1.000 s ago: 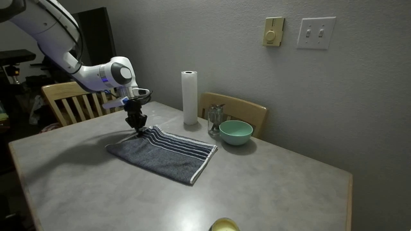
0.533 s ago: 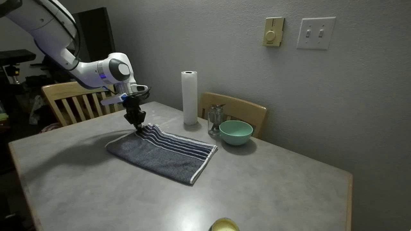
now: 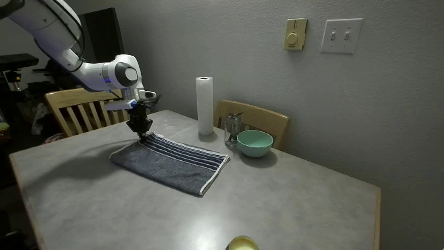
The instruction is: Unfold the towel
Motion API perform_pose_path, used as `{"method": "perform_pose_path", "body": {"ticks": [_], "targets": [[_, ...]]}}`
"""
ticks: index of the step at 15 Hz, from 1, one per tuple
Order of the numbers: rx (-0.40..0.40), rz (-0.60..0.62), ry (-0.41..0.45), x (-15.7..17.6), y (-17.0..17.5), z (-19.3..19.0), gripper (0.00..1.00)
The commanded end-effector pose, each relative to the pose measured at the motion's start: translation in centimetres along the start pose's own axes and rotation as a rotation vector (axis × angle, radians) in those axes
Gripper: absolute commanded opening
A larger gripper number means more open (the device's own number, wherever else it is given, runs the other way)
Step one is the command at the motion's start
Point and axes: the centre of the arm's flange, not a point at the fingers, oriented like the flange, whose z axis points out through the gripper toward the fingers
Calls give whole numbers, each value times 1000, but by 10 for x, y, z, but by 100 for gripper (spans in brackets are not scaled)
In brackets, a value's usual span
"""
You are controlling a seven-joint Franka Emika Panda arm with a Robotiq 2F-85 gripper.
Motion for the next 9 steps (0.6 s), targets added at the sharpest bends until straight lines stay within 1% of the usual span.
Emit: {"method": "perform_pose_path", "body": {"ticks": [1,2,3,5,7,9], "targets": [[83,-60,-30,-2,8,6,0],[102,-79,-35,-1,10,9,4],[121,-103,-36,1,13,14,28],[161,-157,-43,2,16,21,31],[181,-189,-55,4,16,26,44],[178,-222,-60,4,12,25,58]]}}
